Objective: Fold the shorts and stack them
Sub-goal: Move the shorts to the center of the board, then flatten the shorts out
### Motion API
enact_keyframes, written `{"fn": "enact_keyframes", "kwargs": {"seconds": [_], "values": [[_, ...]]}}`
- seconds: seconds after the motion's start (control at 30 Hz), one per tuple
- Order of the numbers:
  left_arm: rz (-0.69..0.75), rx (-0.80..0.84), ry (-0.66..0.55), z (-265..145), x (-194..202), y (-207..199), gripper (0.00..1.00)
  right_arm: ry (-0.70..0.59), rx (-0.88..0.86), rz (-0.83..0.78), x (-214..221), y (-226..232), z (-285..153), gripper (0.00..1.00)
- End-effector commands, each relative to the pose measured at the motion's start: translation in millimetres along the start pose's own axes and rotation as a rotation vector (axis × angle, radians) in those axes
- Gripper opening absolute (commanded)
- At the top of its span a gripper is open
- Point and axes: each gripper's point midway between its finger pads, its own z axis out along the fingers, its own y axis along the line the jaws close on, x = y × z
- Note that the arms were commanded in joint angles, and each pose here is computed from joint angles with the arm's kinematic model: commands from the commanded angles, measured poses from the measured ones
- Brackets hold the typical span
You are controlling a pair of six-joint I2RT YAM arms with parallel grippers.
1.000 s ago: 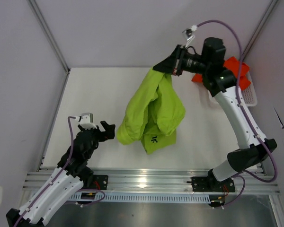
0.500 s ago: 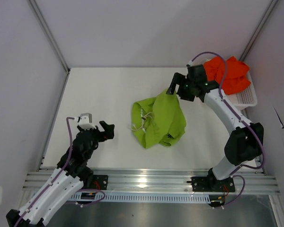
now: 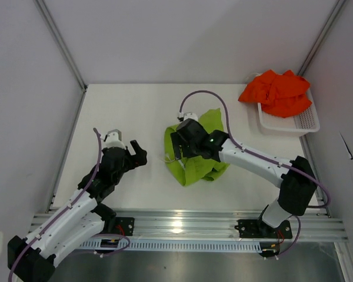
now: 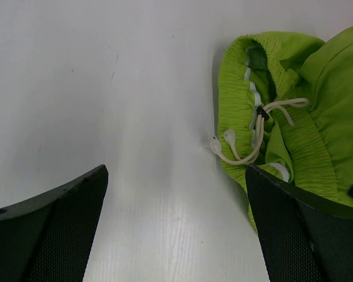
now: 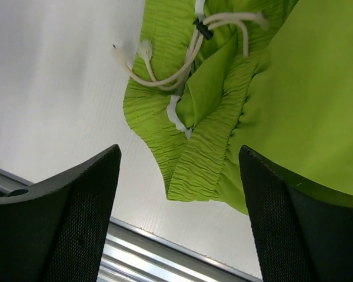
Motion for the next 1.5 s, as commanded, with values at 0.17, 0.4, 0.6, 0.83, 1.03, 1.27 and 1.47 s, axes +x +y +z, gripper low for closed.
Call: {"fn": "enact_keyframes", "kwargs": {"seconds": [0.17, 0.4, 0.6, 0.83, 1.03, 1.27, 1.47], "values": [[-0.098, 0.01, 0.017, 24, -30, -30, 0.99, 0.057, 0.249, -0.098, 56, -7, 33, 0.81], [-0.145, 0.011, 0.095, 55, -33, -32, 0.99, 0.095, 0.303, -0.139, 100, -13, 31, 0.77], [-0.152, 0.081, 0.159, 78, -22, -50, 0.99, 0.091, 0.547, -0.153, 126, -65, 18, 0.46], [-0.124, 0.145, 0.215, 96, -16, -79, 0.98, 0.0, 0.642, -0.054, 129, -99, -10, 0.08], [-0.123, 0.244, 0.275, 105, -6, -109, 0.98, -0.062, 0.646, -0.009, 127, -108, -16, 0.04], [0.006, 0.3, 0.293, 108, 17, -113, 0.95, -0.04, 0.619, 0.005, 129, -111, -12, 0.3], [0.075, 0.252, 0.339, 108, 41, -91, 0.95, -0.016, 0.584, 0.027, 141, -115, -15, 0.57]]}}
